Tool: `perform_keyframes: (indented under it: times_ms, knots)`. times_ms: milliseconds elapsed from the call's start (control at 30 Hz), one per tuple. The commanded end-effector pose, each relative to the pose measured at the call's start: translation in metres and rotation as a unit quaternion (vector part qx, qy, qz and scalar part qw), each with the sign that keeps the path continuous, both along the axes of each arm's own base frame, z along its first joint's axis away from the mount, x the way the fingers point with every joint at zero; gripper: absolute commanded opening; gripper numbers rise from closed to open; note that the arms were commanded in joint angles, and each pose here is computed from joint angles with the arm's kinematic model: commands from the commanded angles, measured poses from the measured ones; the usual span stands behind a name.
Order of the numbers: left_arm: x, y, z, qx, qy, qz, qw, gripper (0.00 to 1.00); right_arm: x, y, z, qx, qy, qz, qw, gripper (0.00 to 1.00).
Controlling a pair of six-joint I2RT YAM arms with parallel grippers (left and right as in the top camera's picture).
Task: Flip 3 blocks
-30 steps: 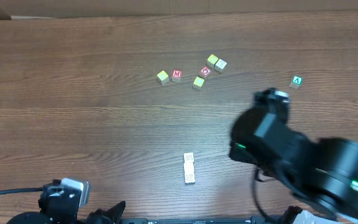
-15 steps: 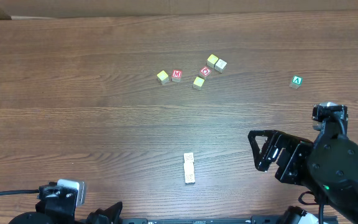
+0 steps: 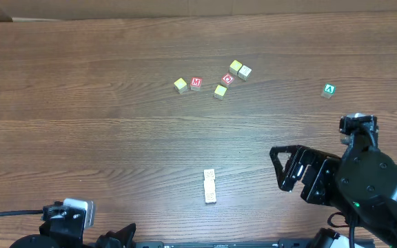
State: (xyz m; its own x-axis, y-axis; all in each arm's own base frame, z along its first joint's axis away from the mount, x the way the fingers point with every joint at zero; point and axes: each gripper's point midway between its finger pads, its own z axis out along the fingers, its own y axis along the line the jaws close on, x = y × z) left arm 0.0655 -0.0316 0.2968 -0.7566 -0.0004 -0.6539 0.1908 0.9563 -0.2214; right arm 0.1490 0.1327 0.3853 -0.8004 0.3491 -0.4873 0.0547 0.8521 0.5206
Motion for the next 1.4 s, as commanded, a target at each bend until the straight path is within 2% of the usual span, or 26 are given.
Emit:
perform_keyframes:
  times_ms: [0, 333, 433, 600, 733, 900, 1100, 1233, 1367]
  knots:
    - [-0.002, 0.001, -0.001, -0.004, -0.002, 0.002, 1.0, 1.0, -0.004, 0.004, 0.007, 0.02, 0.002, 0.012, 1.0, 1.0]
    - [-0.002, 0.001, -0.001, -0.004, -0.002, 0.002, 1.0, 1.0, -0.004, 0.005, 0.006, 0.019, 0.003, 0.014, 1.0, 1.0]
    - [-0.002, 0.001, -0.001, -0.004, -0.002, 0.002, 1.0, 1.0, -0.003, -0.003, 0.003, -0.014, -0.012, 0.022, 1.0, 1.0]
    - [-0.002, 0.001, -0.001, -0.004, -0.002, 0.002, 1.0, 1.0, 0.003, -0.008, 0.005, -0.025, -0.026, 0.008, 0.999, 1.0]
    - [-0.002, 0.001, -0.001, -0.004, -0.002, 0.002, 1.0, 1.0, 0.019, -0.027, 0.011, -0.068, -0.073, -0.035, 0.994, 1.0]
    - [-0.002, 0.001, -0.001, -0.004, -0.002, 0.002, 1.0, 1.0, 0.036, -0.044, 0.025, -0.11, -0.139, -0.039, 0.983, 1.0]
    - [-0.002, 0.001, -0.001, -0.004, -0.002, 0.002, 1.0, 1.0, 0.054, -0.055, 0.038, -0.091, -0.22, -0.038, 0.97, 1.0]
    - [-0.002, 0.001, -0.001, -0.004, -0.002, 0.002, 1.0, 1.0, 0.059, -0.059, 0.042, -0.071, -0.302, -0.026, 0.95, 1.0]
    - [-0.002, 0.001, -0.001, -0.004, -0.002, 0.002, 1.0, 1.0, 0.06, -0.062, 0.025, -0.046, -0.373, -0.026, 0.926, 1.0]
